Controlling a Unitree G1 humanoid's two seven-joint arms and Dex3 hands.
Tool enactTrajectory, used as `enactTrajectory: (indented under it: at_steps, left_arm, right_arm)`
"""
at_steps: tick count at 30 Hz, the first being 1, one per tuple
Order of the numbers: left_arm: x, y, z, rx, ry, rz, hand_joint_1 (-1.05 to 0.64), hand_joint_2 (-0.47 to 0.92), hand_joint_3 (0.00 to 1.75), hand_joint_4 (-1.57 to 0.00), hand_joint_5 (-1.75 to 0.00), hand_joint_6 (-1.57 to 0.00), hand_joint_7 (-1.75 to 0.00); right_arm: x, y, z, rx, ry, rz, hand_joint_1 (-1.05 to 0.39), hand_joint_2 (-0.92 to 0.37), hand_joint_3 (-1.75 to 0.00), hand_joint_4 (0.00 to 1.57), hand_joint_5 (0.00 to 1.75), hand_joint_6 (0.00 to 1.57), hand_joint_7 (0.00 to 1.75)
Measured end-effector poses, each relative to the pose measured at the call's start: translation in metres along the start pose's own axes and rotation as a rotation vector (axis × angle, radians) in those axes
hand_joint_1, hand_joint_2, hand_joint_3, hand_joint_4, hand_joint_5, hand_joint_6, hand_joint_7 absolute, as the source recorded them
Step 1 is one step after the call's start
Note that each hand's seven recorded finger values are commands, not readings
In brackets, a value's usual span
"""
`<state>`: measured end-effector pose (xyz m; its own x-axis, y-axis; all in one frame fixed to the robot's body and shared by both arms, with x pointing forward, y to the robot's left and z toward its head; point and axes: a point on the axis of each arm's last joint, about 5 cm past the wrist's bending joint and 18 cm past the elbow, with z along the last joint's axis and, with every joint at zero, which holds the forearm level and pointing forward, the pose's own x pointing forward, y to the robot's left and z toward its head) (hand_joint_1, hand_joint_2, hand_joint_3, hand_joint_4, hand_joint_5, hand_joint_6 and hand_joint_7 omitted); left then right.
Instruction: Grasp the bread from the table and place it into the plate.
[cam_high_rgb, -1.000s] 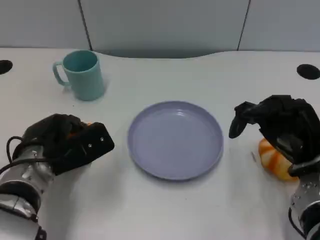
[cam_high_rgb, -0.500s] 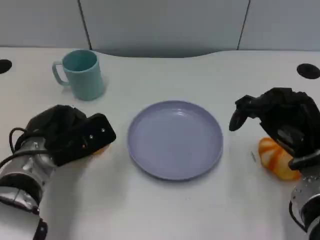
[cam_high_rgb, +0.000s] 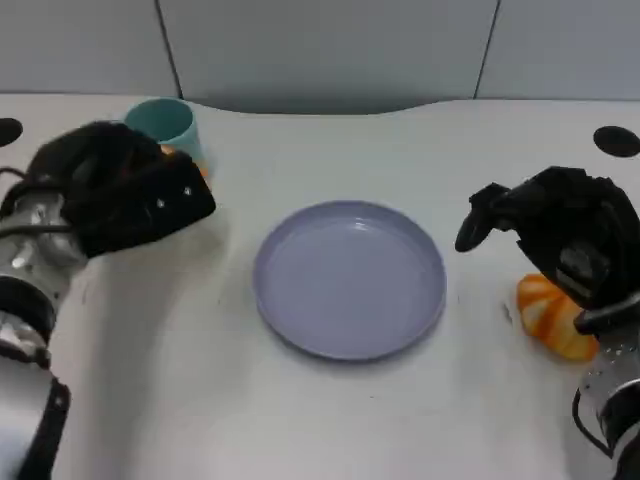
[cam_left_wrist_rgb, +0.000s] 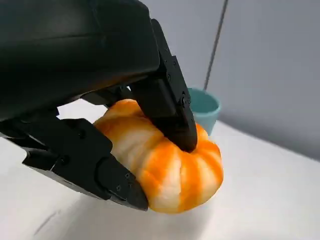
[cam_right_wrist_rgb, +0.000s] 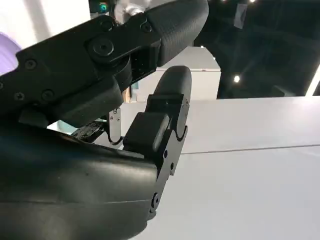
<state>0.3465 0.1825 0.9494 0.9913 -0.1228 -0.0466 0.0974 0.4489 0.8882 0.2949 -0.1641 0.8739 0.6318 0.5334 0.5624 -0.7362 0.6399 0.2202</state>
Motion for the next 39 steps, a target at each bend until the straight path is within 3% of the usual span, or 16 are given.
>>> enactTrajectory:
  at_steps: [3, 6, 22, 26, 35, 39]
  left_arm:
    - [0.005, 0.014, 0.007, 0.010, -0.042, 0.033, -0.05, 0.77, 0.00, -1.04, -0.44, -1.17, -0.05]
    - [0.006, 0.020, 0.009, 0.023, -0.071, 0.045, -0.08, 0.77, 0.00, -1.07, -0.48, -1.19, -0.06]
    - [0.007, 0.017, 0.015, -0.008, -0.123, 0.044, -0.06, 0.75, 0.00, -1.03, -0.56, -1.19, -0.04]
    - [0.010, 0.004, 0.033, -0.068, -0.173, 0.025, -0.07, 0.77, 0.01, -1.04, -0.59, -1.19, -0.04]
    - [0.016, -0.016, 0.104, -0.079, -0.463, -0.036, -0.18, 0.76, 0.00, -1.04, -0.80, -1.25, -0.07]
    - [0.015, -0.024, 0.118, -0.071, -0.514, -0.059, -0.16, 0.76, 0.00, -1.02, -0.84, -1.24, -0.06]
  right_arm:
    - [0.000, 0.0001, 0.000, 0.002, 0.001, -0.009, -0.38, -0.87, 0.00, 0.75, 1.18, 1.04, 0.25]
    - [0.000, 0.0003, 0.000, -0.003, 0.005, -0.007, -0.39, -0.88, 0.00, 0.74, 1.16, 1.03, 0.24]
    - [0.006, -0.0003, 0.003, -0.028, -0.005, 0.013, -0.39, -0.87, 0.00, 0.75, 1.19, 1.06, 0.24]
    - [0.007, -0.0003, 0.003, -0.032, -0.004, 0.017, -0.39, -0.86, 0.00, 0.74, 1.18, 1.05, 0.23]
    - [0.007, 0.0004, 0.003, -0.045, -0.012, 0.015, -0.41, -0.86, 0.00, 0.76, 1.19, 1.07, 0.23]
    - [0.007, 0.0004, 0.004, -0.062, -0.018, 0.015, -0.42, -0.86, 0.00, 0.77, 1.20, 1.08, 0.24]
